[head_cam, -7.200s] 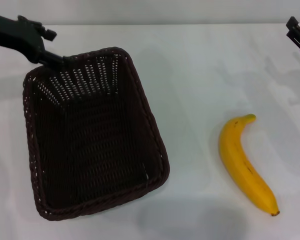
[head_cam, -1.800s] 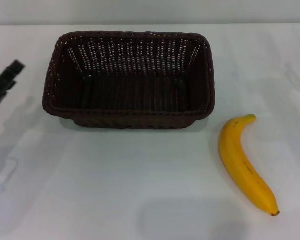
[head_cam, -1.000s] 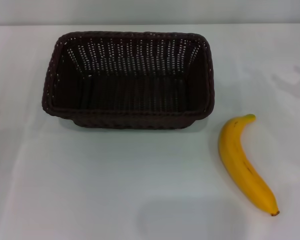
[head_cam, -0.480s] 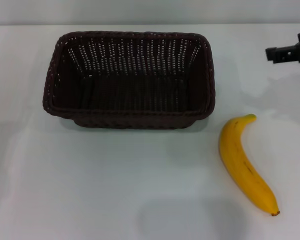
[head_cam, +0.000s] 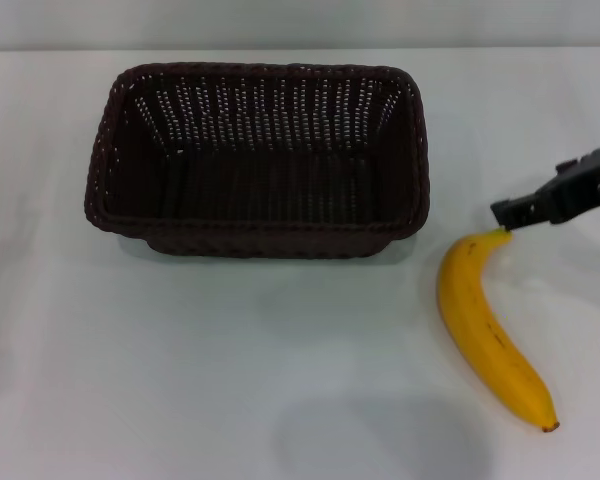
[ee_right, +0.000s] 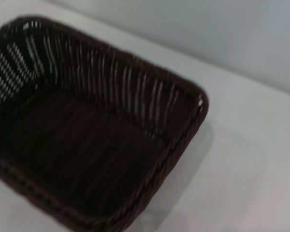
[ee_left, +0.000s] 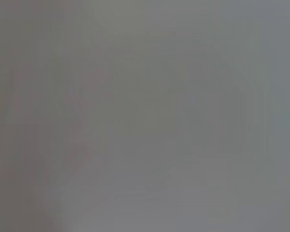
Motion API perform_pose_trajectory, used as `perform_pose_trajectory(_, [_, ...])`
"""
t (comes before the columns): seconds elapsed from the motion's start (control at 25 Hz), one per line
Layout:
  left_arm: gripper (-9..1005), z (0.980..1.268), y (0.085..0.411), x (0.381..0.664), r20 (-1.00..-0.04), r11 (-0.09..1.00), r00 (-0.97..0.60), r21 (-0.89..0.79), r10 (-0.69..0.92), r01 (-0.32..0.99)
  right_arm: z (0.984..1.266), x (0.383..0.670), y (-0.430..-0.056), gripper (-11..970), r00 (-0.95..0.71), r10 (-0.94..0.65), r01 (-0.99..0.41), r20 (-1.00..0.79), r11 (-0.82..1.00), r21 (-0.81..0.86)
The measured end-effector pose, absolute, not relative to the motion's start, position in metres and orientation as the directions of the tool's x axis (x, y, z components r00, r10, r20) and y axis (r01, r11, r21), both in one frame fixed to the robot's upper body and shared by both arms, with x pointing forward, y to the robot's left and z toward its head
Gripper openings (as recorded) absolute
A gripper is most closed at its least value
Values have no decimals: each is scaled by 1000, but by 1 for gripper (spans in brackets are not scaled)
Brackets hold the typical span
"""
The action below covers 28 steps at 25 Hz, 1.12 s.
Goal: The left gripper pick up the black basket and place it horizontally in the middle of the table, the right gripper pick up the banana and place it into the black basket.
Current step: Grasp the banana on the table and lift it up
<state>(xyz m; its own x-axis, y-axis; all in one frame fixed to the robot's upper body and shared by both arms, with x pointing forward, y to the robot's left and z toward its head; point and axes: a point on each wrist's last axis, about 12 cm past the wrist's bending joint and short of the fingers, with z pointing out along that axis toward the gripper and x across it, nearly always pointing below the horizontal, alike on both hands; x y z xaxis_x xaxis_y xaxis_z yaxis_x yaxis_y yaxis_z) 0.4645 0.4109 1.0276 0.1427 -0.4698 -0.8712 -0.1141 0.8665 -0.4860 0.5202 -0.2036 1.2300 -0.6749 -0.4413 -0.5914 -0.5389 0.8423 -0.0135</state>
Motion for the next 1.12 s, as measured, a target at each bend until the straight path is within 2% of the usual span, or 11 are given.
perform_pose_trajectory(0.24, [870,1023,408,472,-848,833,140,-529,-512,-159,1220,508,-185,855,-756,-423,-514,-499,856,52])
perform_pose_trajectory(0.56, [870,1026,405,483,-839,827,156,-541,-521,-153,1207,496,-151,855,-809,-432,-507,-399,856,100])
perform_pose_trajectory(0.84, [870,1025,405,488,-844,828,137,-535,-518,-169,1184,504,-141,855,-848,-434,-481,-304,871,96])
perform_pose_trajectory(1.12, [870,1026,407,490,-850,833,131,-526,-510,-172,1173,512,-145,855,-868,-408,-445,-283,892,78])
